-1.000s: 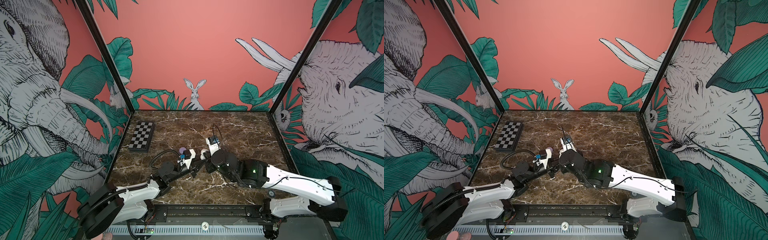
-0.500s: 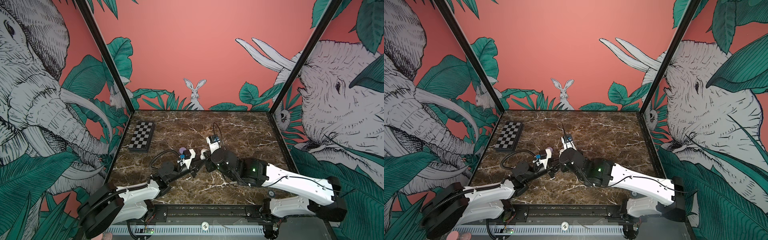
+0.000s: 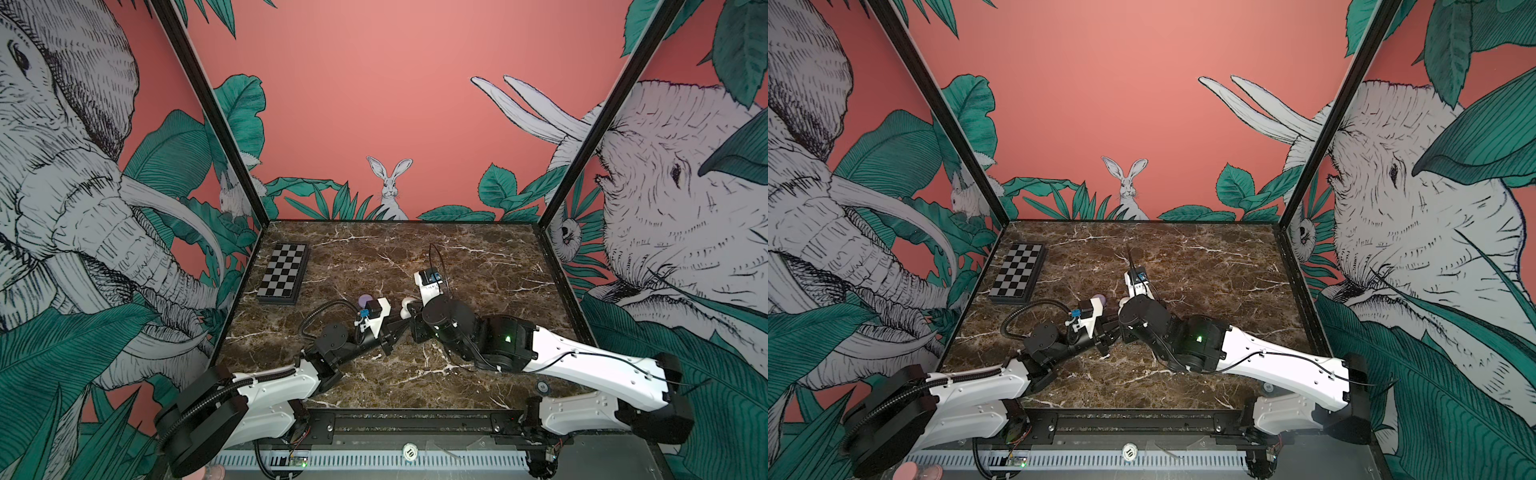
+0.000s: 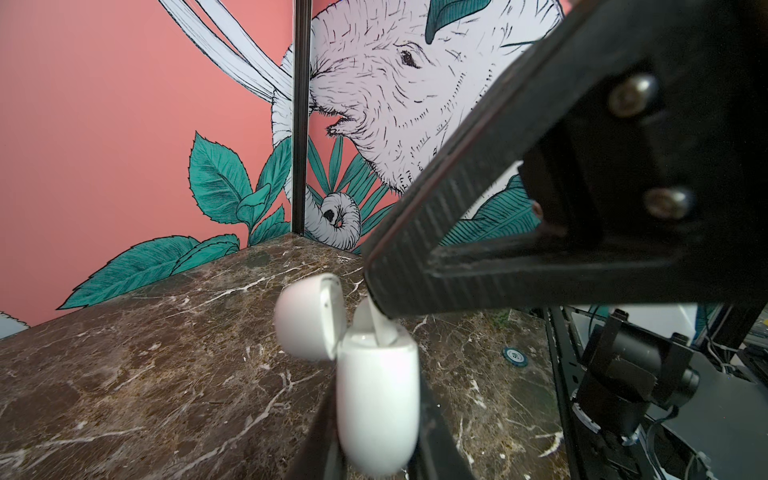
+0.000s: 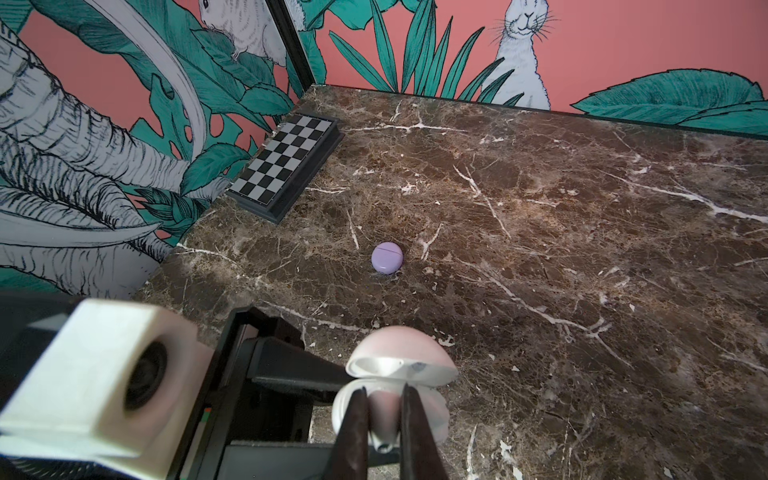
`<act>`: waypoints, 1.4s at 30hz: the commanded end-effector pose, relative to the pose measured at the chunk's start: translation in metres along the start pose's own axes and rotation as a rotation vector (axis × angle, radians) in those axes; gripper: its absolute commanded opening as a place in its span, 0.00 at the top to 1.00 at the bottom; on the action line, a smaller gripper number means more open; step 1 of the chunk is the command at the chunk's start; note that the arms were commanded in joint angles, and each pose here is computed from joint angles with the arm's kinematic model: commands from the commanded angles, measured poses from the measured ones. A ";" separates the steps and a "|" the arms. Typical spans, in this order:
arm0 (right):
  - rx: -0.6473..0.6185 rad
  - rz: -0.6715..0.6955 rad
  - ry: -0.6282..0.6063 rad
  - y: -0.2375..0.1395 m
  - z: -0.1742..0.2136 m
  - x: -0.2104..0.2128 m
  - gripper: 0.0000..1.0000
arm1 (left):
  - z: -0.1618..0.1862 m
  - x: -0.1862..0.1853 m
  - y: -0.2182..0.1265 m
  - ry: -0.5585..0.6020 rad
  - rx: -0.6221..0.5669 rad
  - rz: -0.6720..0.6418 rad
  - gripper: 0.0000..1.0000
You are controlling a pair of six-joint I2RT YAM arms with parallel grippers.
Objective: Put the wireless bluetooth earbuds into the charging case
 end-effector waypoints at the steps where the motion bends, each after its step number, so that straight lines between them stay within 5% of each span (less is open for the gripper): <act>1: 0.001 0.067 -0.003 0.002 0.002 -0.014 1.00 | -0.030 -0.002 -0.005 0.059 -0.157 0.003 1.00; 31: 0.012 -0.015 -0.014 0.001 -0.003 -0.001 1.00 | -0.030 -0.002 -0.006 0.060 -0.161 -0.001 1.00; 42: 0.009 -0.008 -0.008 0.000 -0.004 -0.002 0.92 | -0.030 -0.002 -0.007 0.055 -0.159 -0.001 1.00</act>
Point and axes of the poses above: each gripper's point midway between its finger pads, its own y axis out along the fingers, its own x axis along the line the jaws close on, z = x × y, the point moved 7 cm from there along -y, back along the fingers, and after that the axes turned 15 degrees about y, right-handed, at the moved point
